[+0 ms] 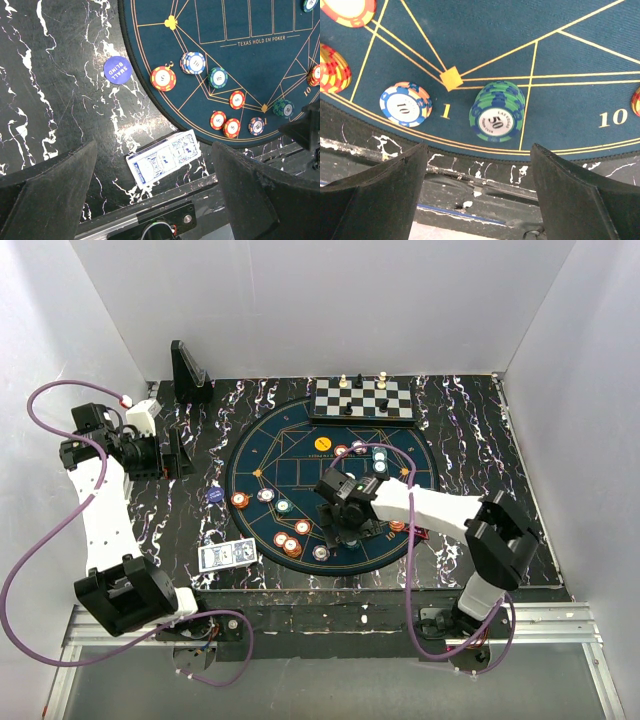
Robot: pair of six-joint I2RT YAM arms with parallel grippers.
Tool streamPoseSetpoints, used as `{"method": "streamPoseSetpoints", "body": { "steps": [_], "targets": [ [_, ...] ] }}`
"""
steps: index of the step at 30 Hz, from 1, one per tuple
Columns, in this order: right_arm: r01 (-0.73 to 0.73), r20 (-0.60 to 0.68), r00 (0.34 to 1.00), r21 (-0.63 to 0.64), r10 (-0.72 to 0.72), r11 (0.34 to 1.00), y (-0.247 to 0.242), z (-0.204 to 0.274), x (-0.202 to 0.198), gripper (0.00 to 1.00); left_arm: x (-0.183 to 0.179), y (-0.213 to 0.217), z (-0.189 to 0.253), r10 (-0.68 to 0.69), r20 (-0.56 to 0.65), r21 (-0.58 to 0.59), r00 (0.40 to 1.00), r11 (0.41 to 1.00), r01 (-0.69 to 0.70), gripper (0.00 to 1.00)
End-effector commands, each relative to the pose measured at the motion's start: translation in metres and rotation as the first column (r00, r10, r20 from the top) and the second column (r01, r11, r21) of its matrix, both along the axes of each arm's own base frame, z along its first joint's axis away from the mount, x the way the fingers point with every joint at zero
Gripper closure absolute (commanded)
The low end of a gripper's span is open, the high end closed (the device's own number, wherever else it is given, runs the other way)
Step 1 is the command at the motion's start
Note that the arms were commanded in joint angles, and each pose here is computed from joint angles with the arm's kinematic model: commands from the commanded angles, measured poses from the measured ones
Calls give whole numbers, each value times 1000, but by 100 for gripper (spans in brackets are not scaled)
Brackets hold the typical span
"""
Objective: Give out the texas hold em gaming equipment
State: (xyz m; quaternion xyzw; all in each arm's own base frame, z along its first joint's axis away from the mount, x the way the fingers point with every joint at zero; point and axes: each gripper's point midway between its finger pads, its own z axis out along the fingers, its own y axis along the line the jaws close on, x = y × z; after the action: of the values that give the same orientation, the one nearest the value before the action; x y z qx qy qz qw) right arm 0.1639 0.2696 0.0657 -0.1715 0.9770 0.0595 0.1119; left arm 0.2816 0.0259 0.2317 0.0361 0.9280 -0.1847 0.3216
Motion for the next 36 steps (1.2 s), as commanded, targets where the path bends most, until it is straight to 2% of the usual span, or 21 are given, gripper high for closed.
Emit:
{"method": "streamPoseSetpoints", "body": {
  "steps": [1, 8, 18, 23, 29, 36],
  "targets": [
    [12, 10, 1000, 11, -12, 1000, 14, -10, 10, 12, -7, -4, 14, -10, 45, 9, 999, 1000, 10, 0],
    [9, -8, 1000, -51, -10, 999, 15, -33, 14, 19, -6, -3, 15, -8, 42, 12, 999, 1000, 7, 0],
    [86, -1, 996, -110, -87, 990, -17, -44, 17, 45, -1, -1, 13, -6, 31, 4, 1000, 1000, 6, 0],
    [168, -6, 985, -152, -171, 974, -47, -53, 22, 49, 0, -1, 14, -7, 34, 4, 999, 1000, 7, 0],
    [308, 17, 950, -231, -313, 923, -99, -60, 23, 53, -1, 0, 12, -10, 30, 8, 1000, 1000, 10, 0],
    [374, 65, 925, -324, -374, 869, -137, -57, 10, 54, 0, 0, 10, -14, 28, 6, 1000, 1000, 13, 0]
  ]
}}
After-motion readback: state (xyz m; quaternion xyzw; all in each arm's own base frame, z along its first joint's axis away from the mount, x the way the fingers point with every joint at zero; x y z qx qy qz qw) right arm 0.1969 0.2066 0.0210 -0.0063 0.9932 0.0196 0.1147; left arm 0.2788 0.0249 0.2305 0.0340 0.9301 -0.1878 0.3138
